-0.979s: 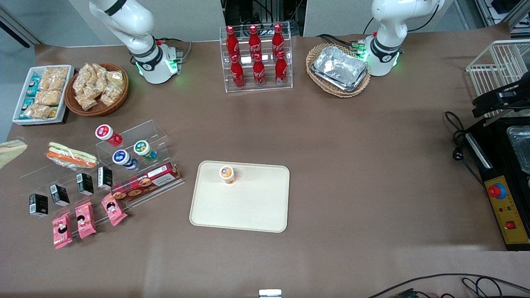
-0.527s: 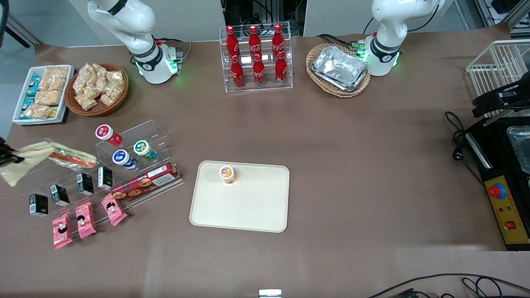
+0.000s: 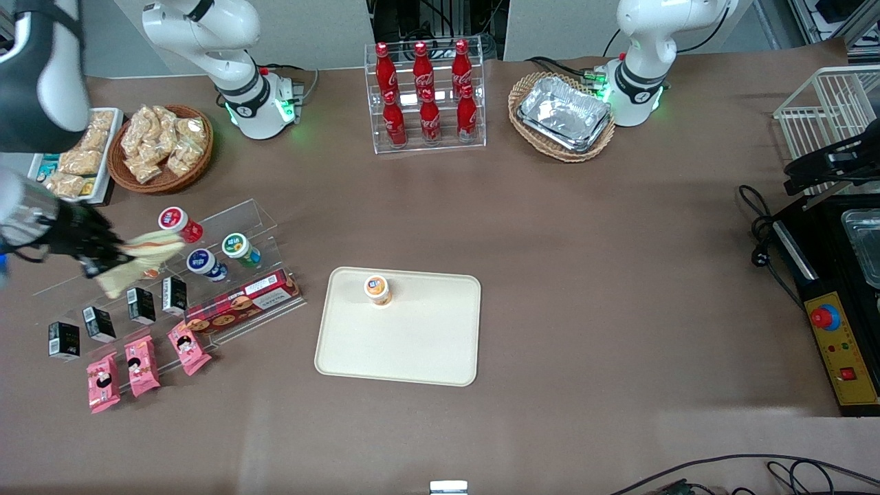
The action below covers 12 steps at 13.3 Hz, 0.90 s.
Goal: Place sandwich on tray
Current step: 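Carry the held sandwich over the cream tray with the right gripper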
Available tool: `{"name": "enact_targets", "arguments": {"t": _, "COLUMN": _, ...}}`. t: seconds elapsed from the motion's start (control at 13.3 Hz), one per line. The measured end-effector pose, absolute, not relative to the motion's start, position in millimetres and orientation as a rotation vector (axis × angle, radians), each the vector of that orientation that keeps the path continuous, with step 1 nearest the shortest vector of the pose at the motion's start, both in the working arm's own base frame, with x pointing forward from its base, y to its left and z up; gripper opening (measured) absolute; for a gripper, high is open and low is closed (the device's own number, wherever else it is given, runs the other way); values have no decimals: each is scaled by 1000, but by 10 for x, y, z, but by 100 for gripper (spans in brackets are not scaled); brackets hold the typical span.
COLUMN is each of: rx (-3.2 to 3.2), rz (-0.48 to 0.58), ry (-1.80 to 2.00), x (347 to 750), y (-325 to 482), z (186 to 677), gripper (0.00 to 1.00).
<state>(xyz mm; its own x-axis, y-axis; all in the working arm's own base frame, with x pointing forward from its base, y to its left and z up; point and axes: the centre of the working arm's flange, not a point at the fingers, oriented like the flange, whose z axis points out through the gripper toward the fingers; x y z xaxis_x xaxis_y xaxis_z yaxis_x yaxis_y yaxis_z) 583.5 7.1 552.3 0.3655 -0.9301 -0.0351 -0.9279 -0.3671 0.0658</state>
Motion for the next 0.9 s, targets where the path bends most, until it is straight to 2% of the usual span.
{"name": "enact_targets", "arguments": {"t": 0.23, "rx": 2462, "rz": -159, "ry": -1940, "x": 5867, "y": 587, "z": 5418, "gripper": 18}}
{"name": "enact_targets", "arguments": {"t": 0.6, "rx": 2339, "rz": -100, "ry": -2158, "x": 6064, "y": 1582, "z": 4967, "gripper": 18}}
{"name": "enact_targets", "arguments": {"t": 0.9, "rx": 2255, "rz": -61, "ry": -2317, "x": 6215, "y": 2281, "z": 4372, "gripper": 18}}
